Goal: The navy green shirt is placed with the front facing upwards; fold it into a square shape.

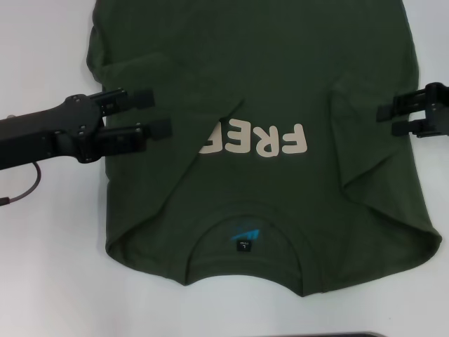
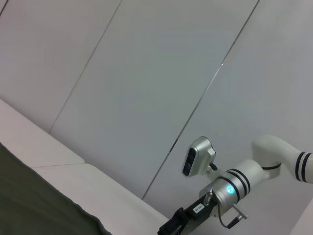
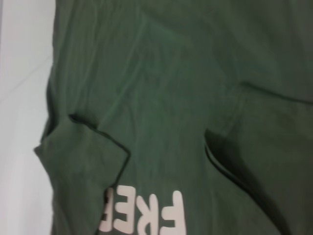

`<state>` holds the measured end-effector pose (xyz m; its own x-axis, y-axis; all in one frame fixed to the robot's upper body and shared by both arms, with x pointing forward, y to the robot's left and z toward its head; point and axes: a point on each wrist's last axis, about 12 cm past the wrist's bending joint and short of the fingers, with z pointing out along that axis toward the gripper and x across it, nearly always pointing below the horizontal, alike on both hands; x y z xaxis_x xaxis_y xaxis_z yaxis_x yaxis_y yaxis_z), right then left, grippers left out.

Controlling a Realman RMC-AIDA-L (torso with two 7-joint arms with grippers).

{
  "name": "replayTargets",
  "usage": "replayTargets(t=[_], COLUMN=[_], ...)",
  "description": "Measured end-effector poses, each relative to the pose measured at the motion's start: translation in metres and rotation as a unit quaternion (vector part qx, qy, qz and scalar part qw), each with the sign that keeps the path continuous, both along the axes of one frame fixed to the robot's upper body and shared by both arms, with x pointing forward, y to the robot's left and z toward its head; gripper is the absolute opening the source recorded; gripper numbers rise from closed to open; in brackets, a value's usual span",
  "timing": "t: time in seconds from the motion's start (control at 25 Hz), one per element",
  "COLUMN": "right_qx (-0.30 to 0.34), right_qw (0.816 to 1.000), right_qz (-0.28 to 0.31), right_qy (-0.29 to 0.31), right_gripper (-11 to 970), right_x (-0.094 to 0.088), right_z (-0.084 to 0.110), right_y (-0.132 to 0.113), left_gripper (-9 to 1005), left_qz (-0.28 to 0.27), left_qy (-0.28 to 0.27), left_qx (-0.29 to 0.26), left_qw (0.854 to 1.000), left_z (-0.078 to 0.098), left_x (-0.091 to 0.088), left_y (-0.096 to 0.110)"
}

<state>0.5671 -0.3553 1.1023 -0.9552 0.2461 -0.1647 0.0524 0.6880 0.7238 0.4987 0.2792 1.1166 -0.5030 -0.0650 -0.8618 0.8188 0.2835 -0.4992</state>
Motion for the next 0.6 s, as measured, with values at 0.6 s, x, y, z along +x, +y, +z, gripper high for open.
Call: replayTargets(t=[0.6], right_qx=[-0.074], right_qw=[0.996], right_qz=[0.032], right_qy=[-0.039], right_gripper=[567], right_x=[0.014], right_z=[0.001], right_y=[0.007], left_gripper=[900], left_qz=[0.000], left_qy=[0.002], left_qx=[-0.001], left_qw=[1.000], left_z=[0.000], left_x=[0.000], left_y=[0.000])
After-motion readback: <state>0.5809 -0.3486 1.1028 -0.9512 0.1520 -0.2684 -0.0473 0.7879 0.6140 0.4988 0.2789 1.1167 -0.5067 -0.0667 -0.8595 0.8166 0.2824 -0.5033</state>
